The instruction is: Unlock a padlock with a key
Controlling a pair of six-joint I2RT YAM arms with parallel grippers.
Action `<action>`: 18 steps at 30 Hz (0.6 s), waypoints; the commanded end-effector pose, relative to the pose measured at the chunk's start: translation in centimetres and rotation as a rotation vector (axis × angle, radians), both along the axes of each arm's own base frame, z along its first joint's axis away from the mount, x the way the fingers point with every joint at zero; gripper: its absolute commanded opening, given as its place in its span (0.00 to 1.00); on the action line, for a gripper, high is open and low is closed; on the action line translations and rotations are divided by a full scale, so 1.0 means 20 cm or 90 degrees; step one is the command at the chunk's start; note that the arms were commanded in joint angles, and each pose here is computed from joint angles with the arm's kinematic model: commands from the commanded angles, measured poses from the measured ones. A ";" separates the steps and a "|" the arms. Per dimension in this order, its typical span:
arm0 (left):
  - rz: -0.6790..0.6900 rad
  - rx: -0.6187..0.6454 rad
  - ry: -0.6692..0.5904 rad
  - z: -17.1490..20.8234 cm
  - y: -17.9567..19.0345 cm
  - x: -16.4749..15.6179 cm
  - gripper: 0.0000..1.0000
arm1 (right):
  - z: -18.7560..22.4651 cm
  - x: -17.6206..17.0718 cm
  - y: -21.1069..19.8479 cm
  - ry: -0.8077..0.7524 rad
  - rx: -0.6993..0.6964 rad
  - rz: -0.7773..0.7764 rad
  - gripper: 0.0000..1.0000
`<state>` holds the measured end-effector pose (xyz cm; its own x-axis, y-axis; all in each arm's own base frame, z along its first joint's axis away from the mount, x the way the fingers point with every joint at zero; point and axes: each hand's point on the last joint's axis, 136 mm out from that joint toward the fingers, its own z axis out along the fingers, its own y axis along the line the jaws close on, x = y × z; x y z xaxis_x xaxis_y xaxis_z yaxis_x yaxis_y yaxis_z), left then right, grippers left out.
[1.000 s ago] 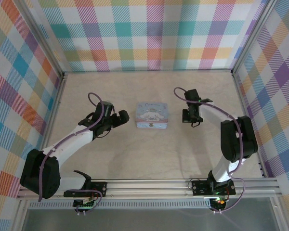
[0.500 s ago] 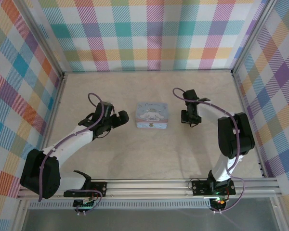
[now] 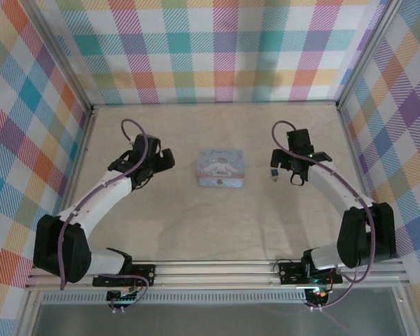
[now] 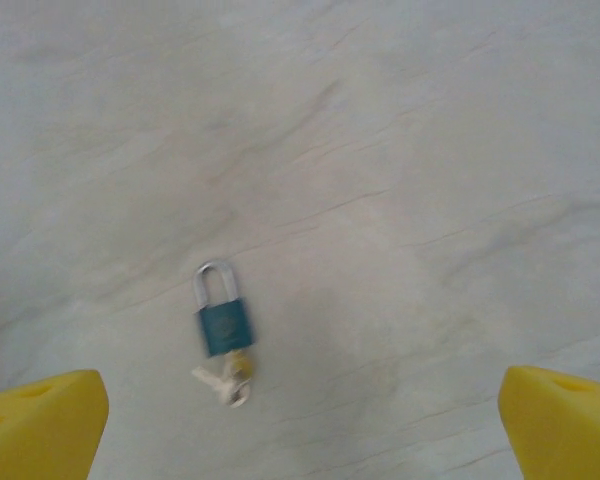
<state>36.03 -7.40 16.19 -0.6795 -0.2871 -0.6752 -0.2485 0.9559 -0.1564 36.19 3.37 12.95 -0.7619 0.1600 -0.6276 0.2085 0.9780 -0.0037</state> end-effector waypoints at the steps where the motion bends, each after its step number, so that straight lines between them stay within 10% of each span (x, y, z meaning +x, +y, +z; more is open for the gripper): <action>1: 0.026 0.150 -0.029 0.03 0.23 0.01 1.00 | 0.10 0.05 -0.14 -0.114 -0.077 -0.054 1.00; 9: 0.120 0.215 -0.081 -0.11 0.58 0.06 1.00 | 0.01 0.05 -0.24 -0.263 -0.144 -0.050 1.00; 18: 0.105 0.191 -0.178 -0.30 0.54 0.15 1.00 | -0.06 0.12 -0.21 -0.369 -0.097 -0.001 1.00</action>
